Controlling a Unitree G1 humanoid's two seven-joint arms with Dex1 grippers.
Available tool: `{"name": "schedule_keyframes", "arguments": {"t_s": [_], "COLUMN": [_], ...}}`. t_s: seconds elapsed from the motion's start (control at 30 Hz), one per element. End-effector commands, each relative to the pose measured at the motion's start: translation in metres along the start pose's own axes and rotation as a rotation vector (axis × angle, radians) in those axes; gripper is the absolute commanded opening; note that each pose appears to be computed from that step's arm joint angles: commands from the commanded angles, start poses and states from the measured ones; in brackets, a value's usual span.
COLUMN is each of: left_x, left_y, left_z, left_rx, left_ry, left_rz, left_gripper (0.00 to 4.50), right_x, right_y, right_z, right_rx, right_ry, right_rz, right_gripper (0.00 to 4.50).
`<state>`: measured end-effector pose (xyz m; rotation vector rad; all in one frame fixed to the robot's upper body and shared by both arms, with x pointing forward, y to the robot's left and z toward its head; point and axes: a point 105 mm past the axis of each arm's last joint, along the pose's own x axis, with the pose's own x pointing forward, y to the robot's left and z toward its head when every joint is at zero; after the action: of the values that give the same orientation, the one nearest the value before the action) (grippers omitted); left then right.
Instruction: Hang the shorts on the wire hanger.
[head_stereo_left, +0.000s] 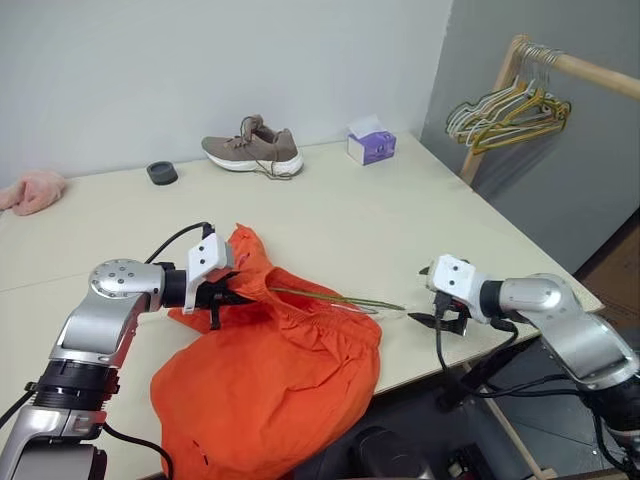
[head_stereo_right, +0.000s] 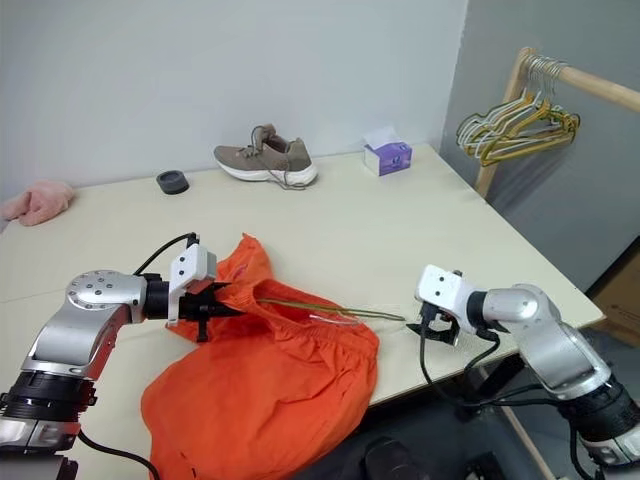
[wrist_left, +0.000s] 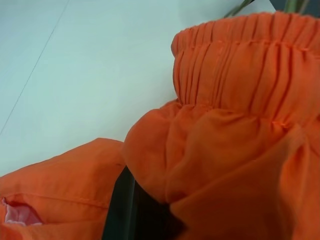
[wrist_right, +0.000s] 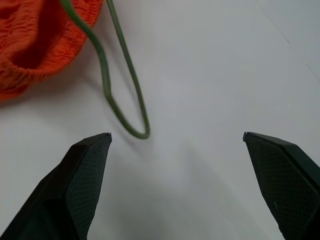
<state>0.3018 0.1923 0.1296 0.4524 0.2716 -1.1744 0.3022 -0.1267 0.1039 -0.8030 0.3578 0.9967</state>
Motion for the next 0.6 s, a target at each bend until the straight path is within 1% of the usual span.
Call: {"name": "schedule_keyframes", "arguments": {"t_s": [0.03, 0.2, 0.33, 0.4, 0.47, 0.57, 0.6], "left_x": [-0.002, 0.0, -0.001, -0.001, 0.0, 0.001, 0.001], "left_y": [0.002, 0.001, -0.001, -0.002, -0.002, -0.003, -0.002], "left_z": [0.013, 0.014, 0.013, 0.013, 0.013, 0.014, 0.014], "left_rx": [0.033, 0.034, 0.033, 0.03, 0.029, 0.029, 0.03], "left_ry": [-0.034, -0.038, -0.037, -0.037, -0.041, -0.044, -0.046], "left_rz": [0.008, 0.007, 0.008, 0.007, 0.007, 0.007, 0.008], "left_gripper": [0.67, 0.67, 0.67, 0.67, 0.67, 0.67, 0.67], "right_x": [0.011, 0.028, 0.033, 0.041, 0.049, 0.056, 0.059], "right_y": [0.003, 0.005, -0.001, 0.0, 0.004, 0.006, 0.004], "right_z": [0.012, 0.019, 0.016, 0.015, 0.017, 0.018, 0.018], "right_rx": [-0.048, -0.038, -0.042, -0.038, -0.031, -0.015, -0.003], "right_ry": [-0.016, -0.009, 0.01, 0.013, 0.009, 0.009, 0.007], "right_rz": [0.048, 0.105, 0.091, 0.098, 0.116, 0.128, 0.122], "right_gripper": [4.5, 4.5, 4.5, 4.11, 3.6, 2.47, 2.16]}}
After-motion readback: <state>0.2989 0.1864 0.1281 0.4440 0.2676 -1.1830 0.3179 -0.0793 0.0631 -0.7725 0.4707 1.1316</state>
